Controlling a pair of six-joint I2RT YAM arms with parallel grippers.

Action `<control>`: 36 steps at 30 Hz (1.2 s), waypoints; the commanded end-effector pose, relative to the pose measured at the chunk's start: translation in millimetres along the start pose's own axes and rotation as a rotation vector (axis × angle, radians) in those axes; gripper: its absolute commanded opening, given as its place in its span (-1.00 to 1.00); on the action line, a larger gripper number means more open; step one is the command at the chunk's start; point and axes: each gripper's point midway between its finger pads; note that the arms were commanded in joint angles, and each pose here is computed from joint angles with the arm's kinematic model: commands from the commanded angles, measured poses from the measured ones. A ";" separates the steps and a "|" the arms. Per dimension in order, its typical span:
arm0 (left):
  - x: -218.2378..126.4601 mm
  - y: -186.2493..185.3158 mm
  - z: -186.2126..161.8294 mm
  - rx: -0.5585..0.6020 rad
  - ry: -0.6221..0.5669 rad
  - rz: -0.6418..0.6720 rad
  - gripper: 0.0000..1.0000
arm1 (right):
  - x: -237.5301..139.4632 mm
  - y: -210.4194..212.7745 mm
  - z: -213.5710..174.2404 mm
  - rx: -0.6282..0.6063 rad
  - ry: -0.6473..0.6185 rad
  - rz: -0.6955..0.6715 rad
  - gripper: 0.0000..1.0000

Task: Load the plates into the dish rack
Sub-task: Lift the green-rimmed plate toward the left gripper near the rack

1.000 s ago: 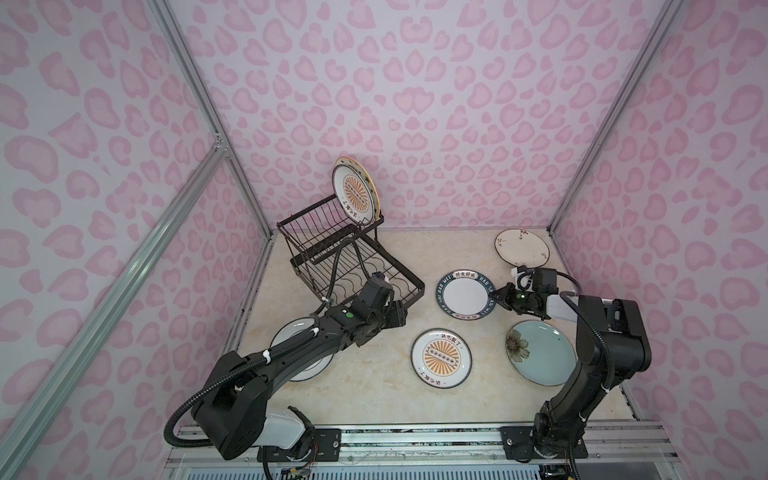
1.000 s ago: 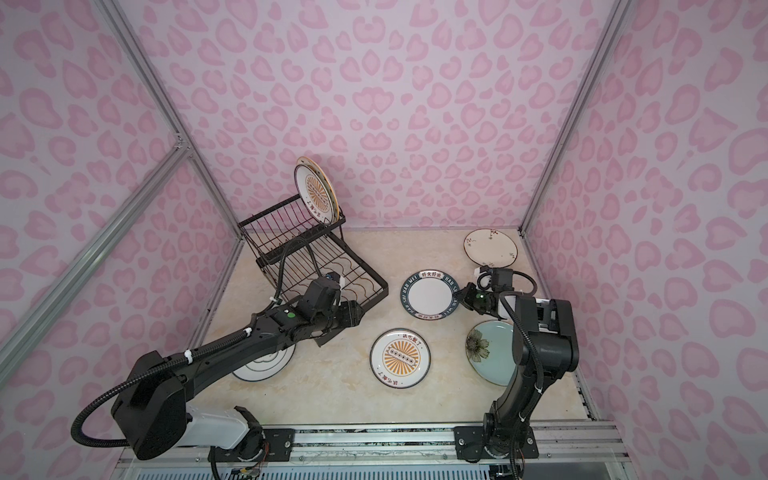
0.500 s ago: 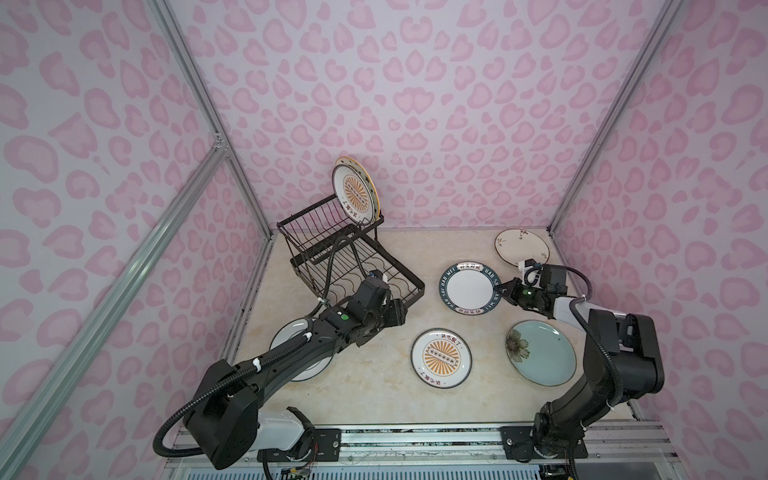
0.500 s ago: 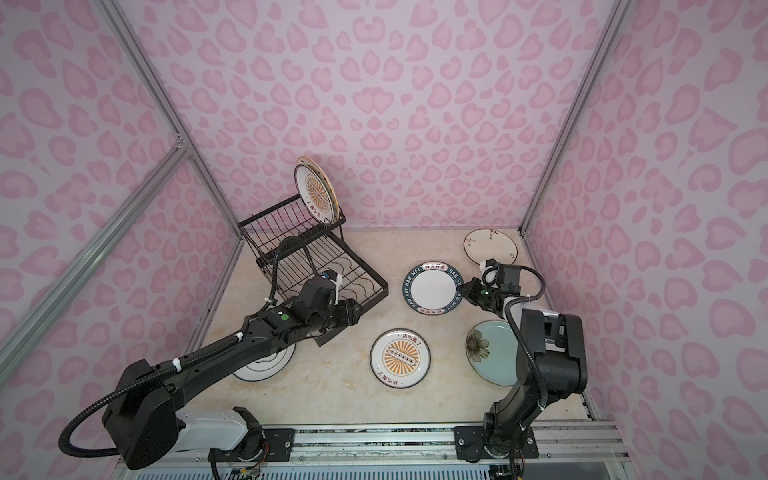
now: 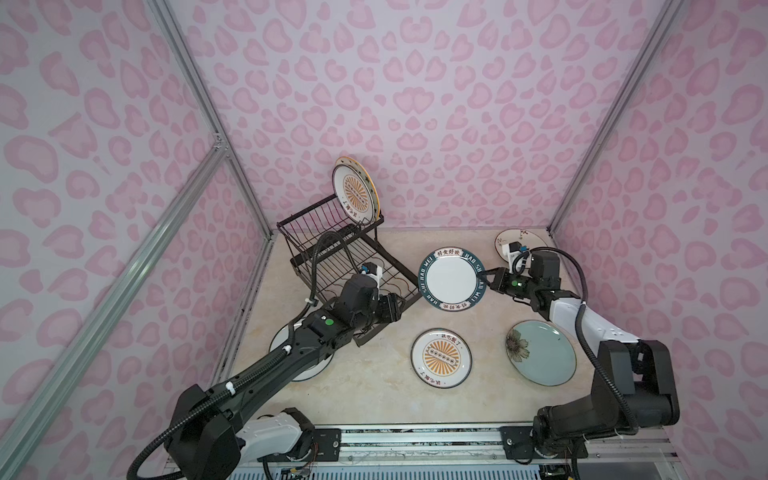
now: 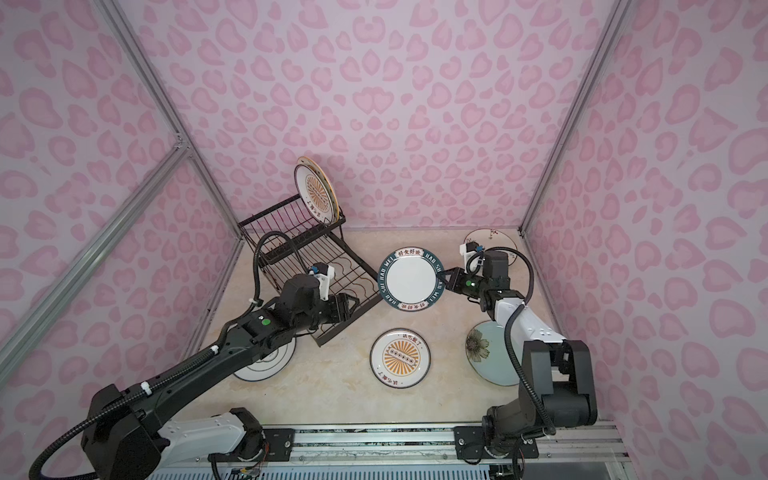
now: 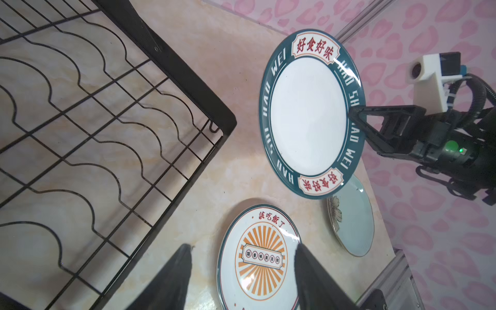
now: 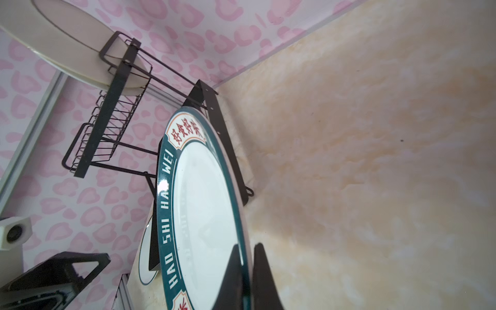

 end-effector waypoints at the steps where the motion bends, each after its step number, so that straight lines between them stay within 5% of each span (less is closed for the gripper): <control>1: -7.1 -0.9 5.7 -0.001 -0.015 -0.042 0.27 | 4.5 30.5 9.1 -0.042 -0.020 0.100 -1.00; 12: -20.0 9.8 16.3 -0.046 -0.054 -0.068 0.26 | 46.1 112.6 -2.7 -0.089 0.023 0.335 -1.00; 23: -29.3 13.8 22.4 -0.042 -0.088 -0.058 0.20 | 71.1 139.3 -21.1 -0.114 0.093 0.377 -1.00; 36: -34.3 16.4 27.3 -0.040 -0.118 -0.052 -0.25 | 69.1 149.8 -23.0 -0.140 0.105 0.397 -1.00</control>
Point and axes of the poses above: each gripper's point midway between its finger pads, its own x axis out along the fingers, its own y axis along the line the jaws close on, z = x × y, and after that the axes turned 8 degrees about -x, right-handed
